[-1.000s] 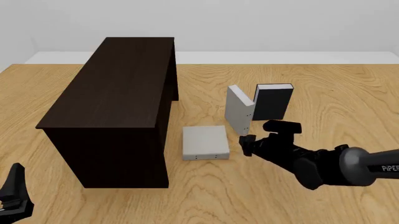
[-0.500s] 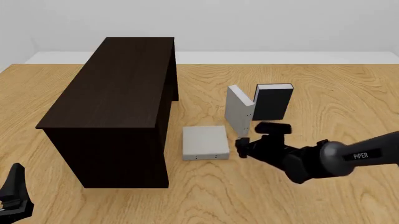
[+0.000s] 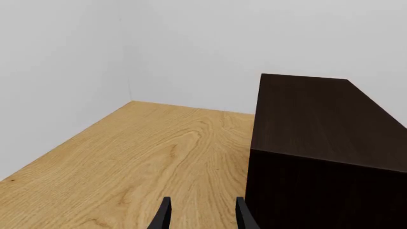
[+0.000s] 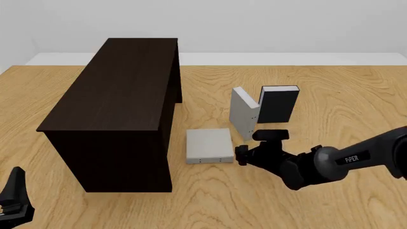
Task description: Pick up the book on the right and place it under the cabinet shelf.
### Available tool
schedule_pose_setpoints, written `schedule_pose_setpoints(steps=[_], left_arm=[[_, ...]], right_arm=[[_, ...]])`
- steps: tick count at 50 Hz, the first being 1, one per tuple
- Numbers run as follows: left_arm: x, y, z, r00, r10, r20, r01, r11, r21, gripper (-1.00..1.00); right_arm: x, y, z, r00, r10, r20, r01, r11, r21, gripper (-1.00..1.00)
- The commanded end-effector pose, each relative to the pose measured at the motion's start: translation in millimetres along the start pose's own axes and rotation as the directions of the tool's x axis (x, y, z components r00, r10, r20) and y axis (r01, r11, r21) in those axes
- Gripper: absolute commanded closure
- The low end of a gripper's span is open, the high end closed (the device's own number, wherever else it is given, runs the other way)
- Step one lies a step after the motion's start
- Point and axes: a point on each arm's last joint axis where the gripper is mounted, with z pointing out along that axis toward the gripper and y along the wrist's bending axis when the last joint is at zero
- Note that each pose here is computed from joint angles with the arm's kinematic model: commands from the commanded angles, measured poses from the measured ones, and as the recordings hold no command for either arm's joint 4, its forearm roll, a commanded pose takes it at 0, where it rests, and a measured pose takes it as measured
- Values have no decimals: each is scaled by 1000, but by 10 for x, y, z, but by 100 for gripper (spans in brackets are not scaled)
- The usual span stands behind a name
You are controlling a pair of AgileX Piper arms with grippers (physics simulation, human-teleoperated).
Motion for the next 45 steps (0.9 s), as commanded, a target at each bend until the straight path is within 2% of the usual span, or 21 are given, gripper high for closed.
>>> schedule_pose_setpoints(steps=[1, 25, 45], left_arm=[[-1, 0, 0, 1000, 0, 1, 0, 1000, 0, -100], [4, 0, 0, 1000, -1, 3, 1, 1000, 0, -100], [2, 0, 0, 1000, -2, 5, 2, 1000, -1, -100]], right_arm=[[81, 159, 171, 998, 57, -40, -59, 996, -60, -100], [-152, 509, 133, 1000, 10, -4, -10, 991, -136, -100], [-252, 828, 125, 999, -31, 9, 32, 979, -199, -100]])
